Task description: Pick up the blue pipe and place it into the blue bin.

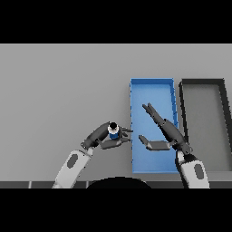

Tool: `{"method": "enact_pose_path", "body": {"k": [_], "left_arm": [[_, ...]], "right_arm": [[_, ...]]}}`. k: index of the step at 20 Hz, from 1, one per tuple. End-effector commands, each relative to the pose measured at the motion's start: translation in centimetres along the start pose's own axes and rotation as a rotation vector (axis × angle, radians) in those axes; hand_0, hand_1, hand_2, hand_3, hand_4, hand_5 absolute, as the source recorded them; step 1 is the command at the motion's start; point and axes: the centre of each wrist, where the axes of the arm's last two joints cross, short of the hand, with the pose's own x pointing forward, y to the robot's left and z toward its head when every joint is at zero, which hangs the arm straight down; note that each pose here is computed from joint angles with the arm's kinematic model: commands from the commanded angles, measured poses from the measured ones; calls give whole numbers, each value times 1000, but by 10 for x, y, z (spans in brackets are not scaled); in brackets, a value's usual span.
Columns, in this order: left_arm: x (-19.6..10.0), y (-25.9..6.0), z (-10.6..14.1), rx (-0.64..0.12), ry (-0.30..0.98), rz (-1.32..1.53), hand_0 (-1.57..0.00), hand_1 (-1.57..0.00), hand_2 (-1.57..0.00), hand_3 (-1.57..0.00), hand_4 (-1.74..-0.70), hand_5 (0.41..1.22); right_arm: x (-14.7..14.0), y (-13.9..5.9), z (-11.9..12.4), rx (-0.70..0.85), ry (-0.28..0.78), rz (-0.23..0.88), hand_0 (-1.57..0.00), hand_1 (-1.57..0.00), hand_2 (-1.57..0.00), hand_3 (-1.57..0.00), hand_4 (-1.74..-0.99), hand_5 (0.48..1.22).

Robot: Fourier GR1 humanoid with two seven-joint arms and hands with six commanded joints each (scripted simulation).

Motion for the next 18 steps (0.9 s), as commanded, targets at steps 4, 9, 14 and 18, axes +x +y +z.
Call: {"method": "enact_pose_path", "body": {"k": [4, 9, 14, 18], "left_arm": [[-1, 2, -5, 4, 3, -14, -1571, -1571, -1571, -1571, -1467, 1221], [-2, 6, -6, -6, -17, -3, -1571, -1571, -1571, -1571, -1464, 1221], [-1, 5, -4, -13, 4, 29, -1571, -1571, -1571, -1571, -1470, 1221], [-2, 4, -5, -17, 16, 6, -1571, -1571, -1571, -1571, -1467, 1221]], "right_arm": [[26, 9, -26, 147, -60, 73, 1, -2, -44, 1, -1298, 559], [52, 30, -53, 302, -127, 83, 1, 0, -46, 1, -1268, 555], [68, 39, -80, 372, -102, 143, -11, -20, -71, 1, -1209, 534], [68, 47, -99, 423, -77, 156, -34, -55, -110, -7, -1192, 507]]}}
